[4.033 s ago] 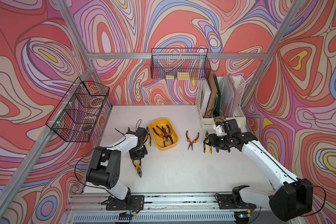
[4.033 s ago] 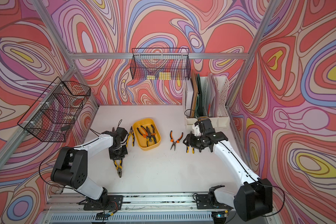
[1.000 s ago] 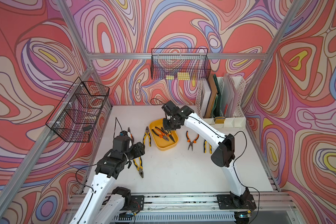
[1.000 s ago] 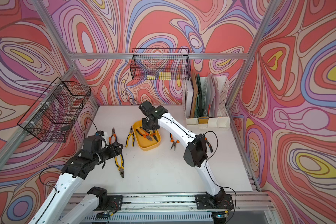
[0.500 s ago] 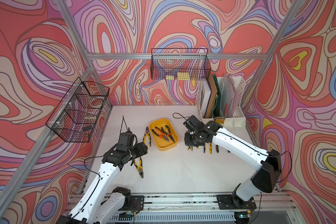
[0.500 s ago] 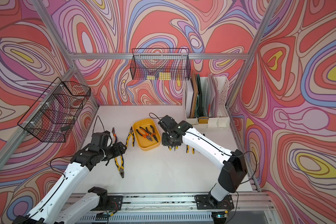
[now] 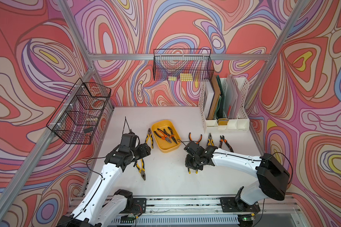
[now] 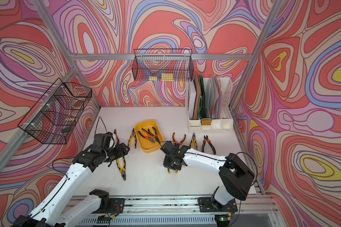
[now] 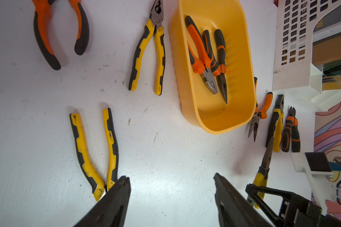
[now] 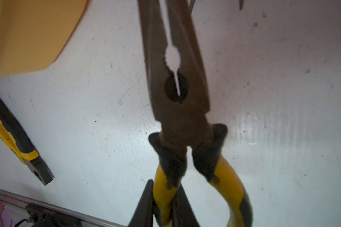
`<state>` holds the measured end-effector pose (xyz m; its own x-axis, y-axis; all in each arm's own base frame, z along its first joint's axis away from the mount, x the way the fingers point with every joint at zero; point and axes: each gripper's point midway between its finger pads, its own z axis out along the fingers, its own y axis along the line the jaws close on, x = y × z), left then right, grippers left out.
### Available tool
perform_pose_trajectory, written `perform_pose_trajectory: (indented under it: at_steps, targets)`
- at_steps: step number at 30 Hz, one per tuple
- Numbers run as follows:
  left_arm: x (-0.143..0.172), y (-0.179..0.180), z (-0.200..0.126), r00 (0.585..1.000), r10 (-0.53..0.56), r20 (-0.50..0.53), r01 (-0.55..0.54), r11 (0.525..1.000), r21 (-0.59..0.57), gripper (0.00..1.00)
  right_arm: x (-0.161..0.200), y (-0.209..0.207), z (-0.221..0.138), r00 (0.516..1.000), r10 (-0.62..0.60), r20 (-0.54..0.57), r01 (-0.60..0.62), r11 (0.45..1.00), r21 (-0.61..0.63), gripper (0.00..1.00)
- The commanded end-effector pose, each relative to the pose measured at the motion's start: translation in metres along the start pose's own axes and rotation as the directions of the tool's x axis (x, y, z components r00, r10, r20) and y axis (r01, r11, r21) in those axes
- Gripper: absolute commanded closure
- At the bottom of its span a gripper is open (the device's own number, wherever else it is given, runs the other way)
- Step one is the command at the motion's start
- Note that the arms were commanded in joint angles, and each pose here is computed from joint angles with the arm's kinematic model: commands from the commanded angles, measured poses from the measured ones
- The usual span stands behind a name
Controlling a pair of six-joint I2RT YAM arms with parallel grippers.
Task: Take the pliers out of the storage box
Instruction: Place the pliers at the center of the board, then pick up the pliers from the storage box.
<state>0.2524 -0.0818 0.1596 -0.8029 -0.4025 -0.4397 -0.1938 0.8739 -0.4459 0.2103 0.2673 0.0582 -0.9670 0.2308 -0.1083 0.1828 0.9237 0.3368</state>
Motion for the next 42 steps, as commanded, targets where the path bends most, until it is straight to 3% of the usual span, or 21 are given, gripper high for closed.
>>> perform_pose_trajectory:
  at_steps: [1,8,15,18,19,24,33,42]
  targets:
    - [-0.003,0.0,0.003,1.0,0.0,0.005,0.0,1.0,0.002,0.28,-0.007,0.012,0.014,0.998,0.053,0.019,-0.053,0.998,-0.032,1.0]
    - [-0.004,-0.002,0.008,1.0,0.004,-0.011,-0.004,1.0,0.002,0.28,0.002,0.0,0.049,0.992,0.12,-0.047,-0.117,0.992,0.057,1.0]
    - [-0.006,-0.003,0.011,1.0,0.017,-0.015,-0.017,1.0,-0.001,0.27,-0.001,-0.013,0.041,0.988,0.151,-0.008,-0.149,0.982,0.118,1.0]
    - [-0.007,-0.004,0.013,1.0,0.015,-0.019,-0.015,1.0,0.003,0.26,-0.004,-0.011,0.036,0.99,0.14,0.001,-0.139,0.982,0.128,0.67]
    - [-0.008,-0.004,0.013,1.0,0.015,-0.021,-0.015,1.0,0.003,0.26,-0.005,-0.01,0.032,0.992,0.129,0.007,-0.129,0.982,0.137,0.6]
    - [-0.013,-0.008,0.015,0.999,0.019,-0.034,-0.02,1.0,-0.007,0.26,-0.019,0.0,0.0,0.996,0.064,0.066,-0.074,0.984,0.159,0.45]
    - [-0.037,-0.02,0.014,0.996,-0.029,-0.079,0.023,0.997,-0.074,0.29,-0.043,0.023,-0.084,0.975,-0.095,0.201,0.077,0.992,0.096,0.43]
    - [-0.056,-0.064,0.049,0.988,-0.04,-0.147,0.013,0.983,-0.183,0.32,-0.058,0.026,-0.125,0.887,-0.337,0.314,0.317,0.941,0.114,0.43]
